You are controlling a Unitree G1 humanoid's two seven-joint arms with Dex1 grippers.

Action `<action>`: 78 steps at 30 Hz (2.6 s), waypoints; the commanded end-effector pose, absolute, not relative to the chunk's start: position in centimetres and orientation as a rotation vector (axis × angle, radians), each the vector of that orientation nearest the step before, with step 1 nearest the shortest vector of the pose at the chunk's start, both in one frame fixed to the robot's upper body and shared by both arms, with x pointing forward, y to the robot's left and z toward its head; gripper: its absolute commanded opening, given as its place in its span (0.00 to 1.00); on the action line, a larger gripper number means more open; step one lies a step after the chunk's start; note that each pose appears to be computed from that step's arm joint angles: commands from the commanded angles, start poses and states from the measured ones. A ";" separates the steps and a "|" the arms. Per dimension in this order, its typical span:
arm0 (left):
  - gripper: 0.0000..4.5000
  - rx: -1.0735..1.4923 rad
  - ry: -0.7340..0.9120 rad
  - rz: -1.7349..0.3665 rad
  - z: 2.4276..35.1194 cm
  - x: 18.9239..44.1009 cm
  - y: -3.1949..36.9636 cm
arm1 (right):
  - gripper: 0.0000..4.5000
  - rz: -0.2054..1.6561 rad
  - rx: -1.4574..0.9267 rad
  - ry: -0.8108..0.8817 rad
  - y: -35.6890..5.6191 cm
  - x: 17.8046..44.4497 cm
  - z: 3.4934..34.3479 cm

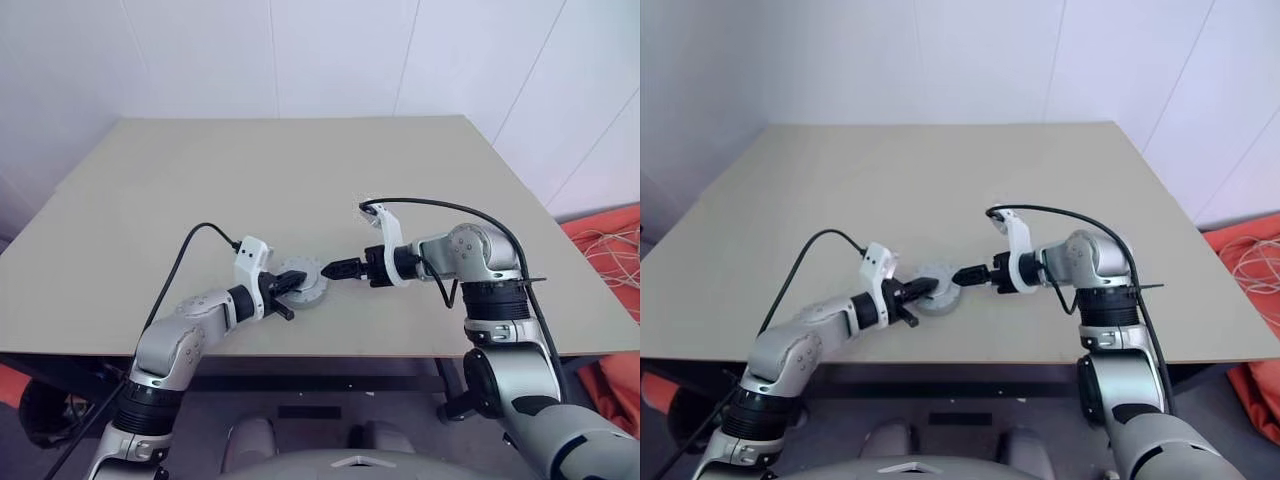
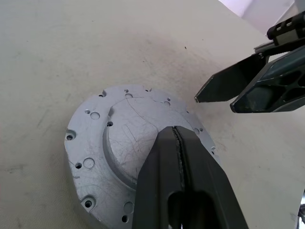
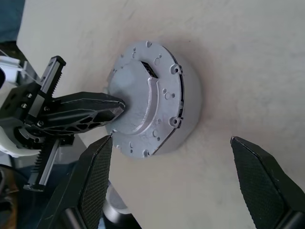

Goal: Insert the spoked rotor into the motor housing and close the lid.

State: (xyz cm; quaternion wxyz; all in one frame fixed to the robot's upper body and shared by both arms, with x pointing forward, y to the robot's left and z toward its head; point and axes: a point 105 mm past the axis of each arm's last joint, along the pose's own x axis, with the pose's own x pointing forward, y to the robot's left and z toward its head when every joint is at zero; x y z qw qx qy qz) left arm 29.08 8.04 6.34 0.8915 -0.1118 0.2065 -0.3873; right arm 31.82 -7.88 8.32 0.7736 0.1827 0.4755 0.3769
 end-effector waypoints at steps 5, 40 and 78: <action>0.00 -0.225 0.526 -0.781 4.1 28.4 8.3 | 0.99 0.809 0.592 1.046 -6.7 32.8 9.1; 0.00 -0.230 0.533 -0.791 4.0 27.9 8.0 | 0.57 0.814 0.976 1.095 -4.9 31.5 8.4; 0.00 -0.230 0.529 -0.783 4.0 28.0 8.2 | 0.99 0.950 1.008 1.017 -2.9 31.2 11.4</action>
